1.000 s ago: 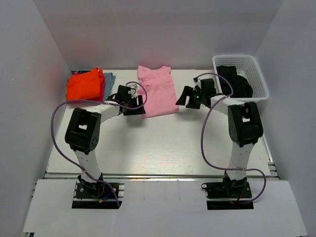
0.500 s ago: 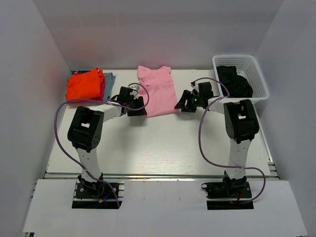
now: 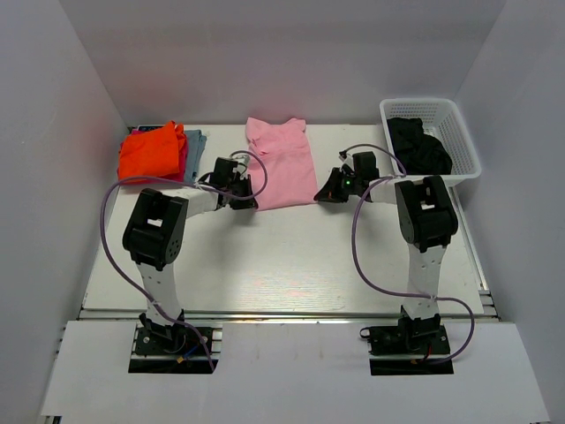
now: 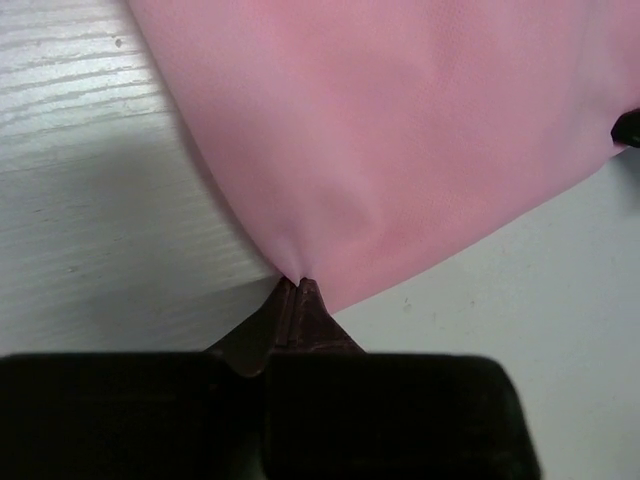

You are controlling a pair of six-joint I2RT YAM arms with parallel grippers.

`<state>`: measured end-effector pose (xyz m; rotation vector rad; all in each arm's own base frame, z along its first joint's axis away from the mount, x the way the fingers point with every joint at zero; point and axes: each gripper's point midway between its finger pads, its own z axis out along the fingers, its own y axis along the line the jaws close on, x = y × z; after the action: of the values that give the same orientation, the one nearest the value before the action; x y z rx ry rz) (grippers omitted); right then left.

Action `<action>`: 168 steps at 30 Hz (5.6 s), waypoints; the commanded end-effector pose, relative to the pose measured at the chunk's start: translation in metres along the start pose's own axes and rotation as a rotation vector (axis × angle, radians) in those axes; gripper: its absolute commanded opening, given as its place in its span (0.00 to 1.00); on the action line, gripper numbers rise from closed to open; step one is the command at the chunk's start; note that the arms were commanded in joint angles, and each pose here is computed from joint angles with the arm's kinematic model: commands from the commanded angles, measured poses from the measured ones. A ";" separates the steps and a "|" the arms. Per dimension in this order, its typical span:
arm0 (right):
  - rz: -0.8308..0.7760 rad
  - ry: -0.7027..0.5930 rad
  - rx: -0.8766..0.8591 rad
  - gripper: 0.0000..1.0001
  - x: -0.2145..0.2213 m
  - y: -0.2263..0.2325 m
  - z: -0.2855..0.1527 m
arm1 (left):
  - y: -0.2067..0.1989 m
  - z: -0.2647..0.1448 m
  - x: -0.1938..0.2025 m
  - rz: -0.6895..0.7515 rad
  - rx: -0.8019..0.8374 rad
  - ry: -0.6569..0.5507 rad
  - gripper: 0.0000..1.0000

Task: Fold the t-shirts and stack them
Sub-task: Grab one side of the 2/3 rectangular tshirt with both arms, then fold the long partially folded tshirt into a neat square, then smooth out wrinkles on the folded tshirt

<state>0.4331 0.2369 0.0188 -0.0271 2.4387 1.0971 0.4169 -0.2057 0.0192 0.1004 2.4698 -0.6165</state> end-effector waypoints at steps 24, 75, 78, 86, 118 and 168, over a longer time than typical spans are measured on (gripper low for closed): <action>-0.280 0.151 -0.253 0.00 0.123 0.123 -0.188 | -0.140 -0.237 0.064 0.166 0.651 -0.063 0.00; -0.435 -0.008 -0.363 0.00 -0.090 0.198 -0.019 | 0.034 -0.215 -0.047 -0.474 -0.310 -0.386 0.00; -0.453 -0.026 -0.401 0.00 -0.106 0.213 -0.001 | 0.039 -0.200 -0.058 -0.489 -0.266 -0.385 0.00; -0.496 -0.156 -0.453 0.00 -0.130 0.224 0.033 | 0.069 -0.174 -0.071 -0.528 -0.263 -0.407 0.00; -0.633 -0.180 -0.352 0.90 -0.104 0.210 0.045 | 0.019 -0.096 -0.136 -0.101 0.202 -0.337 1.00; -0.488 -0.077 -0.024 0.90 0.020 0.120 -0.060 | 0.007 -0.100 -0.045 0.039 -0.129 -0.215 0.86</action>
<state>0.3224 0.2914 0.1217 -0.6668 2.1928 1.0640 0.3964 -0.1672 0.1258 0.0646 2.2208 -0.5562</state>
